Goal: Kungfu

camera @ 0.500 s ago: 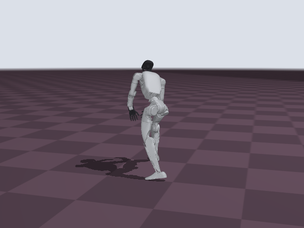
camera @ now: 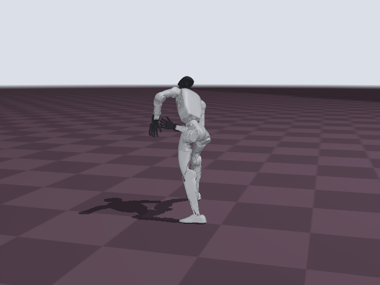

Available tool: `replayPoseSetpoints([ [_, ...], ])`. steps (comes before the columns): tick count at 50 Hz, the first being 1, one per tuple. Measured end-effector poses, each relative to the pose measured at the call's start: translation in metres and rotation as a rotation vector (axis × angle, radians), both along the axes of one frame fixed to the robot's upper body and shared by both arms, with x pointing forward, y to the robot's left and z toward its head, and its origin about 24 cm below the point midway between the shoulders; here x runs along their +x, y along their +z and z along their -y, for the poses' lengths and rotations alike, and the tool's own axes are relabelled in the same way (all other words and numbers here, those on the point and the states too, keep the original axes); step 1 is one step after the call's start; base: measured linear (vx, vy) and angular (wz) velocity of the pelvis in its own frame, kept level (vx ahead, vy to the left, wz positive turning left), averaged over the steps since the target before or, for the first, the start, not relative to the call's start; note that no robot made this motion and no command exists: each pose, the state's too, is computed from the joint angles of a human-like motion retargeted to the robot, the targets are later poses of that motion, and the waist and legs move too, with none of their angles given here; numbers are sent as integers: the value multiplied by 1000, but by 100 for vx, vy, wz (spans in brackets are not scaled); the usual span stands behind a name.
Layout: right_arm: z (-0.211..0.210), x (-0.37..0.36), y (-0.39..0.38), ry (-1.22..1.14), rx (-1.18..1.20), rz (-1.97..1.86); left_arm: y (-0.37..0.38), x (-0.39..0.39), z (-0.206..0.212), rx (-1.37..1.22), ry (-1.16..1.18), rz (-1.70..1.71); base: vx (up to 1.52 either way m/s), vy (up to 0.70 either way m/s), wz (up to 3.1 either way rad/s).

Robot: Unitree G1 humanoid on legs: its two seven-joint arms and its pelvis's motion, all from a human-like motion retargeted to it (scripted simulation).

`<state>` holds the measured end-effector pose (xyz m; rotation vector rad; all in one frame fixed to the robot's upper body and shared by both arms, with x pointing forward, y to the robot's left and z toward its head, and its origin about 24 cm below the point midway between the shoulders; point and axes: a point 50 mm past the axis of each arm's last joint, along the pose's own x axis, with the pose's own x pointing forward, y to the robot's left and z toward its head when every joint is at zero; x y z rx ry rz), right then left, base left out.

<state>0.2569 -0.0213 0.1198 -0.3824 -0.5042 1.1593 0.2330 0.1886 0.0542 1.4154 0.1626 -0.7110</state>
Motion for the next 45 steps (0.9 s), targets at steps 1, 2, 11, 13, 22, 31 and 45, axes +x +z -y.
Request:
replayPoseSetpoints([
  [1,-1,-3,-2,7,6,5,-3,-5,-4,8,24,-4,5,22,46],
  [2,-3,-5,-4,13,7,7,-6,-11,-7,13,44,-9,5,23,35],
  [11,3,-6,-10,22,-8,4,-11,-23,-11,-28,100,-21,3,14,13],
  [13,9,-2,-7,-17,32,17,-7,-18,-12,-39,99,-26,2,5,-50],
  [22,60,19,-33,-266,91,-127,24,33,-51,-372,350,-32,5,-7,-73],
  [31,140,33,0,-582,579,-168,177,84,-35,-1390,126,625,17,-52,-65],
  [45,185,-1,131,-570,1094,306,266,83,97,-1972,-656,284,60,-56,-297],
])
